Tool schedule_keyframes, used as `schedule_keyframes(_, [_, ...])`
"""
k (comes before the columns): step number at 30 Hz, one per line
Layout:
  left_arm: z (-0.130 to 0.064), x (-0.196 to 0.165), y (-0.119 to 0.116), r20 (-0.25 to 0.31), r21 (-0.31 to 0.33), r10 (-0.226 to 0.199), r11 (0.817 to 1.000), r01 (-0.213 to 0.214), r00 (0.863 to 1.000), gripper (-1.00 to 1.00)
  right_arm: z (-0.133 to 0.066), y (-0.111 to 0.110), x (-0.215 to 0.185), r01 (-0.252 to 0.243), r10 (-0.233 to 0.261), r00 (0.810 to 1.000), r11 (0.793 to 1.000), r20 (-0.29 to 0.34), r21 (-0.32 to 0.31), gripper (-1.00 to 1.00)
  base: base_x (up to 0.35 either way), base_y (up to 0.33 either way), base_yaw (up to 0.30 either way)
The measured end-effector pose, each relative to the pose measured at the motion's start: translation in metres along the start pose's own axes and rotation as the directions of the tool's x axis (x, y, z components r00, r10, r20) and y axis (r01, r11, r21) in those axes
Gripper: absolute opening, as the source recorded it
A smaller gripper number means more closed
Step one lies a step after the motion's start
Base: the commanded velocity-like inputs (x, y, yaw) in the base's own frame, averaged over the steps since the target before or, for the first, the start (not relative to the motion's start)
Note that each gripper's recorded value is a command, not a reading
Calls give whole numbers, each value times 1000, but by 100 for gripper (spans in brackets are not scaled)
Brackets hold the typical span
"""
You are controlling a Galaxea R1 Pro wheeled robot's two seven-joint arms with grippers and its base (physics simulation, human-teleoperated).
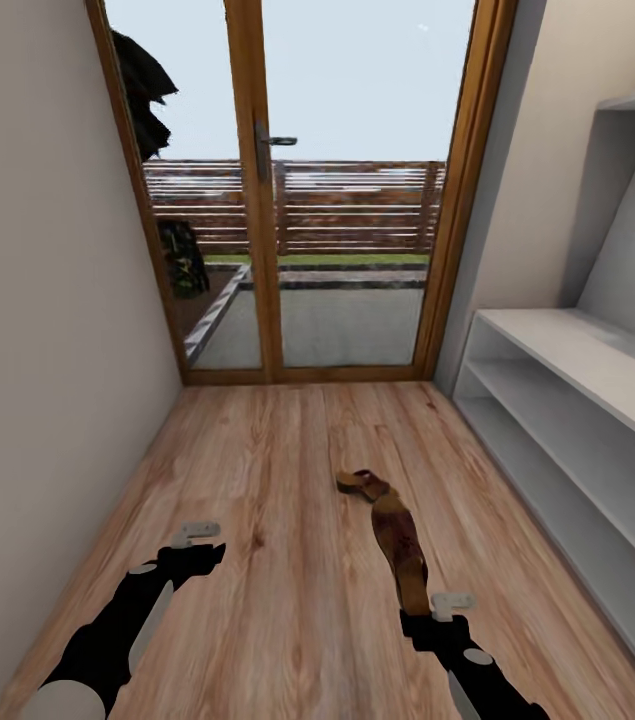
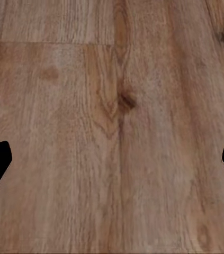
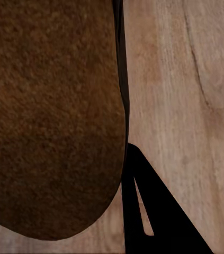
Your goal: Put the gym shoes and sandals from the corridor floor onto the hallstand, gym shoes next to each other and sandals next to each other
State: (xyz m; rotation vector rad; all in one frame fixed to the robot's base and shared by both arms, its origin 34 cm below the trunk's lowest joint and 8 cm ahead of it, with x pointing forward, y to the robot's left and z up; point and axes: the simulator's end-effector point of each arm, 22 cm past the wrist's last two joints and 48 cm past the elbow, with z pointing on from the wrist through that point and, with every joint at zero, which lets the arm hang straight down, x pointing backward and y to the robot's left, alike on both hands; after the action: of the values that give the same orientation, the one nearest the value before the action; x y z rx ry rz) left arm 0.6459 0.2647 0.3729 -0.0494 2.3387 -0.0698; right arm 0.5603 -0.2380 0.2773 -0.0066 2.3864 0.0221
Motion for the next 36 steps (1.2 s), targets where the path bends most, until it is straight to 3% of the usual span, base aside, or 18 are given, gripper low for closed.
schedule_keyframes(8, [0, 0, 0, 0, 0, -1, 1000, 1, 1000, 100, 0, 0, 0, 0, 0, 1000, 1000, 0, 0, -100, 345, 0, -180])
schedule_keyframes(26, [0, 0, 0, 0, 0, -1, 1000, 1, 1000, 100, 0, 1, 1, 0, 0, 1000, 1000, -2, -1, -100, 346, 0, -14])
schedule_keyframes(36, [0, 0, 0, 0, 0, -1, 1000, 1, 1000, 100, 0, 1, 0, 0, 0, 1000, 1000, 0, -1, -100, 300, 128, -238])
